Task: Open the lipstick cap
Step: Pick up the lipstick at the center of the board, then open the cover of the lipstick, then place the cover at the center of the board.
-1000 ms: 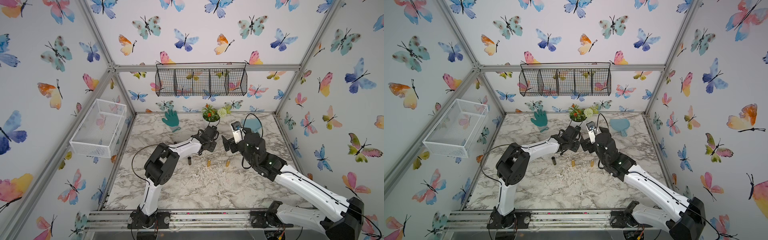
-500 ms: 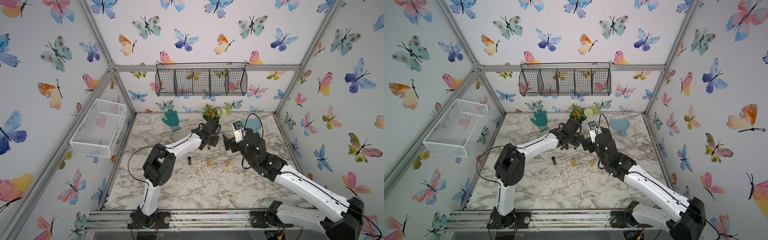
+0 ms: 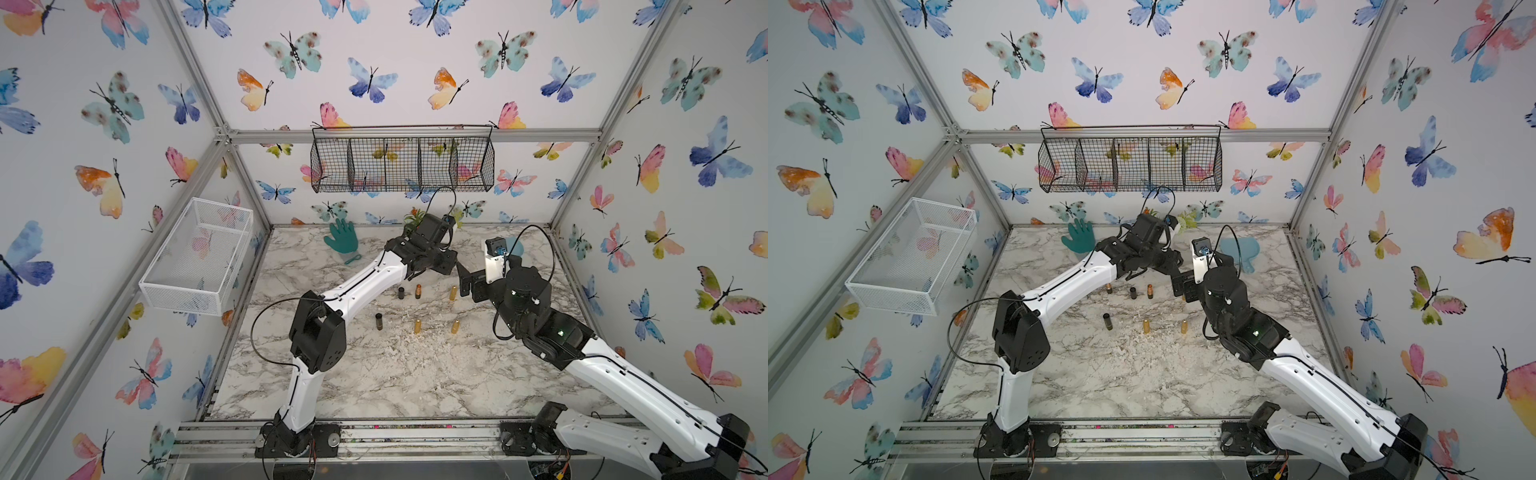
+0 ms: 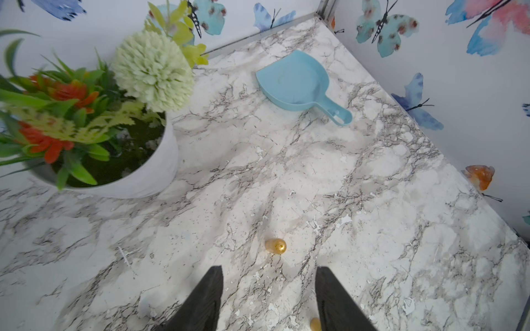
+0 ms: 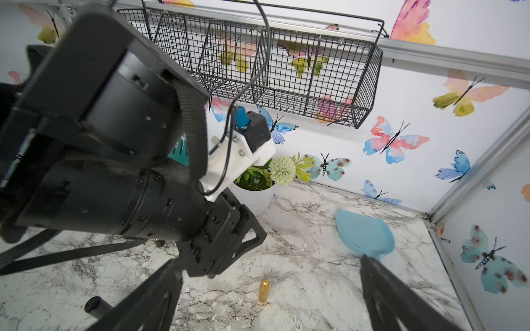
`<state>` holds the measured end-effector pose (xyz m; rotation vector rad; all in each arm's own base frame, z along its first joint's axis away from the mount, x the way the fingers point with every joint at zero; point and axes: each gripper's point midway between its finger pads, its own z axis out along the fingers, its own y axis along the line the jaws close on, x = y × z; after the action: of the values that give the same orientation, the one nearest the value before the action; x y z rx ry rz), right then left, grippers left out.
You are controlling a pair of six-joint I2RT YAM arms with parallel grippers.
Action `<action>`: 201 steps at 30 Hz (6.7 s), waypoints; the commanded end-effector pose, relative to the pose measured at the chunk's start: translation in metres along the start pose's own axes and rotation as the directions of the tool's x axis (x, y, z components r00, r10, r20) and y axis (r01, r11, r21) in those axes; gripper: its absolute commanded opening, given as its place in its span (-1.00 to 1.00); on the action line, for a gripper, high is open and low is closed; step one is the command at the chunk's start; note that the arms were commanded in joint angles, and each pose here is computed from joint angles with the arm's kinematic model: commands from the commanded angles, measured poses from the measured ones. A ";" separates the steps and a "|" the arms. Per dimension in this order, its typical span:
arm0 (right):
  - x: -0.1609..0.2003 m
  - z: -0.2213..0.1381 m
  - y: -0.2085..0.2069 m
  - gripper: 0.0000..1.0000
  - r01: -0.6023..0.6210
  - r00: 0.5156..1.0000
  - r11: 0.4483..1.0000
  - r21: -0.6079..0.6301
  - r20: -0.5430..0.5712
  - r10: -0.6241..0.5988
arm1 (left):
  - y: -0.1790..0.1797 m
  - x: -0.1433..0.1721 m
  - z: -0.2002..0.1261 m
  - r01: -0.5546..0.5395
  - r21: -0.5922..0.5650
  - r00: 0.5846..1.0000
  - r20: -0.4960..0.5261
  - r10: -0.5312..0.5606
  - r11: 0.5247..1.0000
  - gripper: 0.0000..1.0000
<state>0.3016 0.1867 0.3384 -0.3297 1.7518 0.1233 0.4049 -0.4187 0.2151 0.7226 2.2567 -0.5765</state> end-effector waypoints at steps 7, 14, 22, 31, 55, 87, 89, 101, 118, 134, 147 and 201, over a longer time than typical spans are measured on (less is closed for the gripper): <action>0.002 -0.009 -0.005 0.90 -0.037 0.999 0.999 0.008 -0.034 0.037 | -0.022 0.051 0.055 -0.090 0.015 0.983 -0.160 0.091 0.996 0.08; 0.009 -0.007 -0.004 0.96 -0.031 0.998 0.999 0.006 -0.054 0.032 | -0.023 0.073 0.080 -0.115 -0.001 0.972 -0.204 0.113 0.993 0.07; 0.014 -0.006 -0.002 0.96 -0.020 0.998 1.000 -0.002 -0.061 0.020 | -0.016 0.083 0.094 -0.127 -0.034 0.970 -0.214 0.117 0.991 0.06; 0.021 0.000 0.008 0.96 0.001 0.996 0.999 -0.039 -0.086 -0.005 | -0.009 0.082 0.104 -0.137 -0.068 0.971 -0.207 0.120 0.988 0.01; 0.023 0.003 0.014 0.86 0.027 0.995 0.997 -0.066 -0.091 -0.033 | -0.004 0.090 0.117 -0.132 -0.077 0.970 -0.215 0.113 0.988 -0.56; 0.040 0.053 0.113 0.52 0.105 0.978 0.889 -0.445 -0.117 -0.174 | 0.044 0.026 -0.168 0.358 0.416 0.933 -0.112 -0.343 0.836 -0.85; 0.038 0.055 0.121 0.50 0.101 0.978 0.875 -0.473 -0.114 -0.175 | 0.045 0.031 -0.174 0.362 0.415 0.931 -0.117 -0.346 0.835 -0.85; 0.055 0.066 0.148 0.43 0.086 0.967 0.812 -0.577 -0.146 -0.207 | 0.039 0.050 -0.187 0.355 0.441 0.935 -0.144 -0.325 0.824 -0.85; 0.057 0.064 0.151 -0.73 0.107 0.958 0.792 -0.601 -0.151 -0.244 | 0.048 0.057 -0.177 0.374 0.418 0.928 -0.175 -0.330 0.828 -0.94; 0.105 0.046 0.096 -0.93 0.165 0.906 0.889 -0.427 -0.292 -0.308 | 0.106 0.034 -0.193 0.448 0.376 0.889 -0.090 -0.449 0.811 -1.00; 0.042 0.011 0.045 -0.86 0.206 0.949 0.945 -0.252 -0.185 -0.256 | 0.049 0.019 -0.056 0.192 0.058 0.979 -0.078 -0.188 0.980 -0.98; 0.033 -0.014 0.022 -0.77 0.158 0.974 0.969 -0.190 -0.130 -0.184 | -0.008 -0.010 -0.018 0.107 0.095 0.994 0.003 -0.108 0.990 0.08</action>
<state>0.2755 0.1933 0.3029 -0.6472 1.8731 0.0954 0.3984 -0.4276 0.1712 0.6964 2.3475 -0.5304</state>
